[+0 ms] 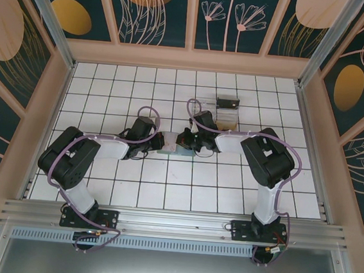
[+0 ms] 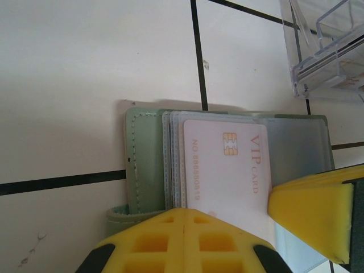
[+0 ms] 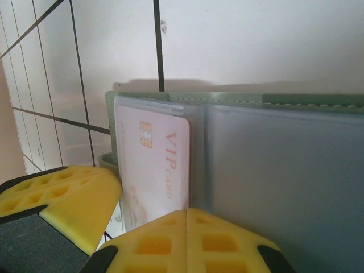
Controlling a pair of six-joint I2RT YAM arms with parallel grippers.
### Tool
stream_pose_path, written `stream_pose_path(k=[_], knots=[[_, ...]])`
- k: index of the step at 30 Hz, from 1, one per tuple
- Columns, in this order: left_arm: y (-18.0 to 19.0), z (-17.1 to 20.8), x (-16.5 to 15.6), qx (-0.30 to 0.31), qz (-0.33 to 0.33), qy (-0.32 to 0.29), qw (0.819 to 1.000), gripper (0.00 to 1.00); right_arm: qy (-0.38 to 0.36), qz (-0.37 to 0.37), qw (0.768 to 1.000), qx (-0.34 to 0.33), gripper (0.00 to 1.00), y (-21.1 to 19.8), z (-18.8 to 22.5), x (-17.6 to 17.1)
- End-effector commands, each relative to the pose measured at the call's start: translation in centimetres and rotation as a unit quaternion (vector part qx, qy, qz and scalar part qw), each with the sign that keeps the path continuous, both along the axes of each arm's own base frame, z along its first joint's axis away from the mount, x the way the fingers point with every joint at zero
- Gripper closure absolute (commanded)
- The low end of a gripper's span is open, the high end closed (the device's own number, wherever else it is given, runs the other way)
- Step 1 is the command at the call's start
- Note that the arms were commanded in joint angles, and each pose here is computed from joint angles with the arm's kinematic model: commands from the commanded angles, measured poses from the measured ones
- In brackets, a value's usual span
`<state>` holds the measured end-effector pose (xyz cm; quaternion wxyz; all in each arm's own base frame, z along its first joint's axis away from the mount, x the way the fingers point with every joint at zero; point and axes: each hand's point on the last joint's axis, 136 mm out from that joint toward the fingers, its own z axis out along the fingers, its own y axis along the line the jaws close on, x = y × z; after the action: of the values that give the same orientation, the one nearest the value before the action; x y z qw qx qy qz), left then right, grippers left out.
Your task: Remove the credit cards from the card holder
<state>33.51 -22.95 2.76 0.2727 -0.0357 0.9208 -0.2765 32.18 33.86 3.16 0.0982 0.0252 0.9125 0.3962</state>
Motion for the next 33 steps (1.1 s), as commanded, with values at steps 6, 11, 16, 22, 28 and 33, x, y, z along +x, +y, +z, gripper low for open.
stream_pose_path(k=[6, 11, 16, 22, 28, 33], knots=[[1.6, -1.7, -0.6, 0.035, 0.021, 0.028, 0.999, 1.00, 0.005, -0.009, 1.000, 0.003, 1.00, -1.8, -0.2, -0.3], [1.6, -1.8, -0.6, 0.040, 0.021, 0.032, 0.998, 1.00, 0.005, -0.014, 1.000, 0.000, 1.00, -2.5, -0.3, -0.2], [1.5, -1.8, -0.6, 0.038, 0.019, 0.033, 0.999, 1.00, 0.000, -0.014, 1.000, 0.005, 0.99, -2.5, -0.1, 0.0], [1.3, -1.7, -0.6, 0.032, 0.015, 0.032, 0.999, 1.00, 0.006, -0.010, 1.000, 0.012, 0.79, -1.9, -0.4, 0.1], [1.1, -1.6, -0.6, 0.028, 0.013, 0.031, 0.999, 1.00, 0.013, -0.002, 1.000, 0.012, 0.79, -1.3, -1.0, -0.2], [1.0, -1.6, -0.7, 0.024, 0.011, 0.031, 0.999, 1.00, 0.014, 0.000, 1.000, 0.013, 0.79, -1.0, -1.1, -0.2]])
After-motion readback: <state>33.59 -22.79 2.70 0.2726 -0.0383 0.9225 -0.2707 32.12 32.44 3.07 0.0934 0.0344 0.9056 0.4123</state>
